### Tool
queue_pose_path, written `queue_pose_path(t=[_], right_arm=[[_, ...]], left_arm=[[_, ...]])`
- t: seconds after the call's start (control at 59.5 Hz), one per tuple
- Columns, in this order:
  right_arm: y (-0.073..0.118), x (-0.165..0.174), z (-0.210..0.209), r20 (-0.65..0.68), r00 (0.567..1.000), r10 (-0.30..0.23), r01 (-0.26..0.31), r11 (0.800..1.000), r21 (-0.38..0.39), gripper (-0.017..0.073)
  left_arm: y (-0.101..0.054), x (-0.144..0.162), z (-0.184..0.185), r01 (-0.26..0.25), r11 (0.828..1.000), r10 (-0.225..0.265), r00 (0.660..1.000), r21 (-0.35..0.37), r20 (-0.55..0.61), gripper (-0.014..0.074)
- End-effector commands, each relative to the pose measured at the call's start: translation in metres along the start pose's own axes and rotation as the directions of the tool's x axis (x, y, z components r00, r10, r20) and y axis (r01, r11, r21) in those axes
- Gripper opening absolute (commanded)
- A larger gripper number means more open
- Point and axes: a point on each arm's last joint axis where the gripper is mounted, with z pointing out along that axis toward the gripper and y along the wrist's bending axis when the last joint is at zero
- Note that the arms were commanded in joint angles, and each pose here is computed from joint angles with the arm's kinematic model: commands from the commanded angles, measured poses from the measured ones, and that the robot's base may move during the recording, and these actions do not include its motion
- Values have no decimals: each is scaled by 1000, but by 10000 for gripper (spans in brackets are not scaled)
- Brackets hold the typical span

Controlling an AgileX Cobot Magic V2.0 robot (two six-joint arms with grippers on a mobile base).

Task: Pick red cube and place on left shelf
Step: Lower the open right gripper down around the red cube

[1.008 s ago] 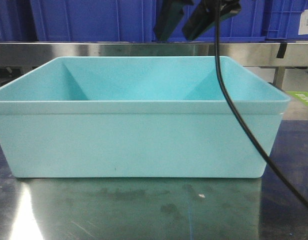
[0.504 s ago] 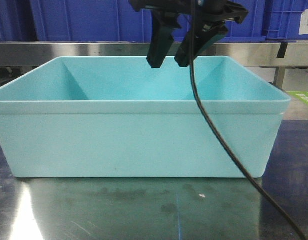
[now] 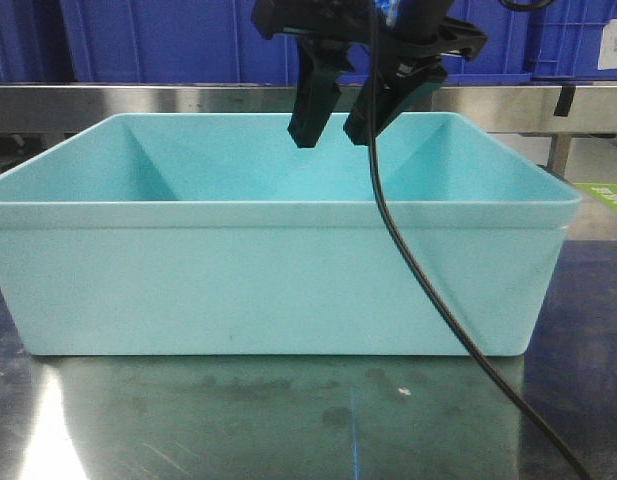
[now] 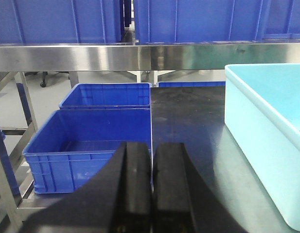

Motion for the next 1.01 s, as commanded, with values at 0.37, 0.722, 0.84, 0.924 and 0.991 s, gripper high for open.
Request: queue_pose_path(t=[0.37,0.722,0.84,0.924,0.991], right_arm=[[4,-19,-26,168,986,-2,6,1000,-22,545],[1,-12,-1,65,998,3,-2,1000,-12,608],[0,-10,8,41,999,6,-5,1000,-9,601],[-3,-10,10,30,999,12,-12,1000,-4,601],[-6,-9,12,18,1000,18,-18,1000,1,601]], left_arm=[[0,-1,0,4,1000,-5,997,8,79,102],[0,-1,0,4,1000,-5,997,8,79,102],[0,-1,0,4,1000,-5,997,8,79,102],[0,-1,0,4,1000,-5,997,8,79,102],[0,-1,0,4,1000,-5,997,8,79,102]])
